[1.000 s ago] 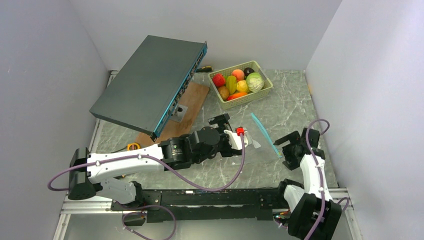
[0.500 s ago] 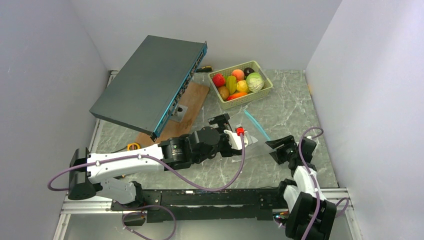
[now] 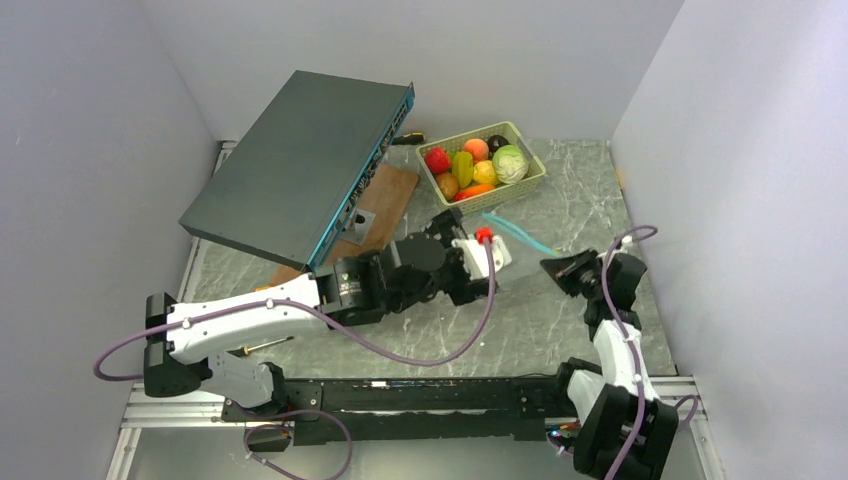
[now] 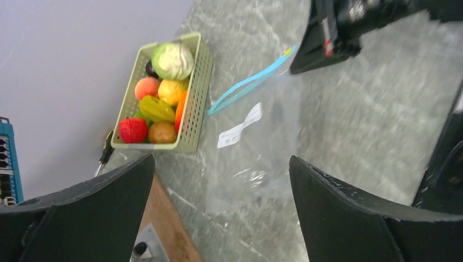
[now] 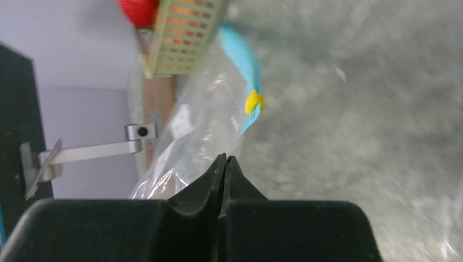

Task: Place the food in the zip-top bag and seal the zipper
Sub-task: Pick up the zipper food storage bag at the center of the board, then open the zipper of the food storage bag at the center of the board.

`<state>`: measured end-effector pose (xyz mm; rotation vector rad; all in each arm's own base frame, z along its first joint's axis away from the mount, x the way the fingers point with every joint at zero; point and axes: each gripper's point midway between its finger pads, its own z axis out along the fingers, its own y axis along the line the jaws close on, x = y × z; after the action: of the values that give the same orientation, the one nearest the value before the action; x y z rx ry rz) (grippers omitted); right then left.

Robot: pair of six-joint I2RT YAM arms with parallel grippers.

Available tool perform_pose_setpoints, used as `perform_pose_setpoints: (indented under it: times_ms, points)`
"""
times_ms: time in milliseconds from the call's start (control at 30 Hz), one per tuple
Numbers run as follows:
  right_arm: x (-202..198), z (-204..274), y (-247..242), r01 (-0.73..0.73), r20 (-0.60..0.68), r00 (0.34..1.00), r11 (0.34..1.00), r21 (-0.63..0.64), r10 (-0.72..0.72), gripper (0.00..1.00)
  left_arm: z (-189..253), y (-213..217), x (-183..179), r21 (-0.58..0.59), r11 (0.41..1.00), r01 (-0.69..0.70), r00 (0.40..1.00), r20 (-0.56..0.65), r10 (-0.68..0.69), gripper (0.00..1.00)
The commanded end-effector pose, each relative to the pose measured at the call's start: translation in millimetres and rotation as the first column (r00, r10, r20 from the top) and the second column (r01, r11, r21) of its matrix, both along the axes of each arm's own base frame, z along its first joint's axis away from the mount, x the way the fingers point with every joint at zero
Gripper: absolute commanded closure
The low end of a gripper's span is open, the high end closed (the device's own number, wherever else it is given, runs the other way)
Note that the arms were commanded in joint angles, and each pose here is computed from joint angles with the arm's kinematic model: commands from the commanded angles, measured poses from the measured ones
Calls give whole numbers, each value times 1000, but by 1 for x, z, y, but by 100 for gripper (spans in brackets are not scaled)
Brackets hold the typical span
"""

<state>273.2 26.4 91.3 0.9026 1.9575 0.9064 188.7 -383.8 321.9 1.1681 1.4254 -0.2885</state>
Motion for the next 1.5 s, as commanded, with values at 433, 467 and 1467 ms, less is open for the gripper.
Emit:
perform_pose_setpoints:
  times_ms: [433, 467, 1467]
  points:
    - [-13, 189, 149, -410, 427, 608, 725, -554, 669, 100, 125, 62, 1, -475, 790, -388, 677, -728, -105, 4]
    - [-20, 191, 160, -432, 430, 566, 697, -572, 703, 100, 124, 66, 3, -479, 778, -406, 666, -738, -107, 5]
    - [-99, 217, 208, -350, 459, 298, 543, -763, 837, 100, 37, 88, 29, -220, 615, -758, 427, -879, 212, 33]
